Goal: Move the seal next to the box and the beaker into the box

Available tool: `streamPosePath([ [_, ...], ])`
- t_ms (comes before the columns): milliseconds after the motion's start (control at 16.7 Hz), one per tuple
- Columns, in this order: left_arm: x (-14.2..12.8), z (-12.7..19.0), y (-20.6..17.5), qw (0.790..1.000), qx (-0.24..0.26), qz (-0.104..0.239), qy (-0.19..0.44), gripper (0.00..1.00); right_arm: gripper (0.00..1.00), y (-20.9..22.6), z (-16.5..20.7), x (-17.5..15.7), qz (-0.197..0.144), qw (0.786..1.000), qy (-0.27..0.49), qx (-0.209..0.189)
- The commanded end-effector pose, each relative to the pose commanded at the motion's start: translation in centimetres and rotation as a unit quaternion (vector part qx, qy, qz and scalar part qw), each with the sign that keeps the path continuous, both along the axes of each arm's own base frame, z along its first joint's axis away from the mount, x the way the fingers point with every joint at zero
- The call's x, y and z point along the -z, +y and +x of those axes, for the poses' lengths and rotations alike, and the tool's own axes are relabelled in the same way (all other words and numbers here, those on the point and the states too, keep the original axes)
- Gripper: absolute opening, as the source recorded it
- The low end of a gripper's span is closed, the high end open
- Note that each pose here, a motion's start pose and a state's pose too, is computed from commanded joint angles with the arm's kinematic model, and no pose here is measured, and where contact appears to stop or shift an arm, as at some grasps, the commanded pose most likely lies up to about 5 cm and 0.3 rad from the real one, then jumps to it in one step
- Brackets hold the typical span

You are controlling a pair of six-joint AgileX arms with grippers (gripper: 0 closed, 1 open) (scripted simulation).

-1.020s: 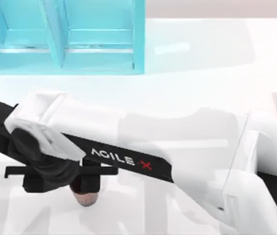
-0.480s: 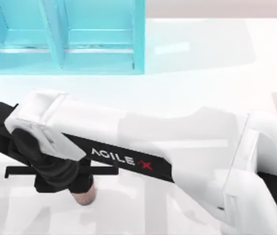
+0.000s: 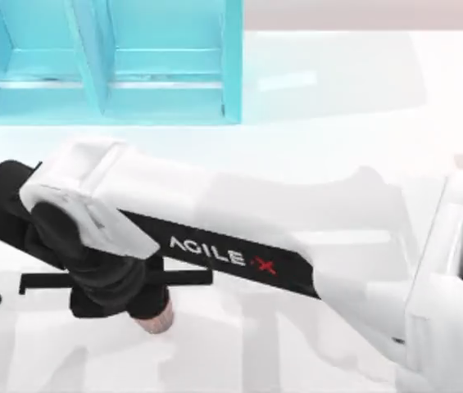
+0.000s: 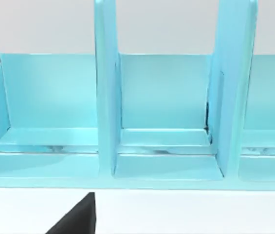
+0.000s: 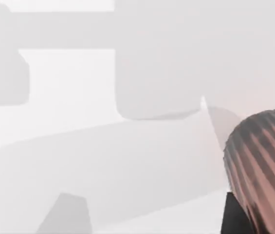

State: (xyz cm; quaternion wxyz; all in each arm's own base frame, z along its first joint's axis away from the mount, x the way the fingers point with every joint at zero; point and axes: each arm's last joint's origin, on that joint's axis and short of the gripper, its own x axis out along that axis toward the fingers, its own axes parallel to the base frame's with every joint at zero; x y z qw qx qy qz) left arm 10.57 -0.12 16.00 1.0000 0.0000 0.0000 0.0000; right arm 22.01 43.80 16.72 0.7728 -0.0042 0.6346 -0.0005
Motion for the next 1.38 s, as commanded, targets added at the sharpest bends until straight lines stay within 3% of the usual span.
streamPosePath([
  [300, 0.0, 0.0, 0.0, 1.000, 0.000, 0.000, 0.000, 1.00, 0.00, -5.4, 0.1, -6.3, 0.011, 1.000, -0.006, 0.004],
  [480, 0.0, 0.0, 0.0, 1.000, 0.000, 0.000, 0.000, 1.00, 0.00, -8.0, -0.1, -8.2, 0.009, 1.000, -0.004, 0.006],
  [840, 0.0, 0.0, 0.0, 1.000, 0.000, 0.000, 0.000, 1.00, 0.00, -8.4, -0.3, -8.4, 0.008, 1.000, -0.004, 0.004],
  [1020, 0.0, 0.0, 0.0, 1.000, 0.000, 0.000, 0.000, 1.00, 0.00, -10.3, 1.6, -8.1, -0.008, 1.000, 0.007, 0.005],
  [1200, 0.0, 0.0, 0.0, 1.000, 0.000, 0.000, 0.000, 1.00, 0.00, -15.1, 5.4, -7.7, -0.032, 0.999, 0.032, 0.004],
  [1380, 0.0, 0.0, 0.0, 1.000, 0.000, 0.000, 0.000, 1.00, 0.00, -22.7, 9.3, -8.0, -0.041, 0.997, 0.060, 0.004],
])
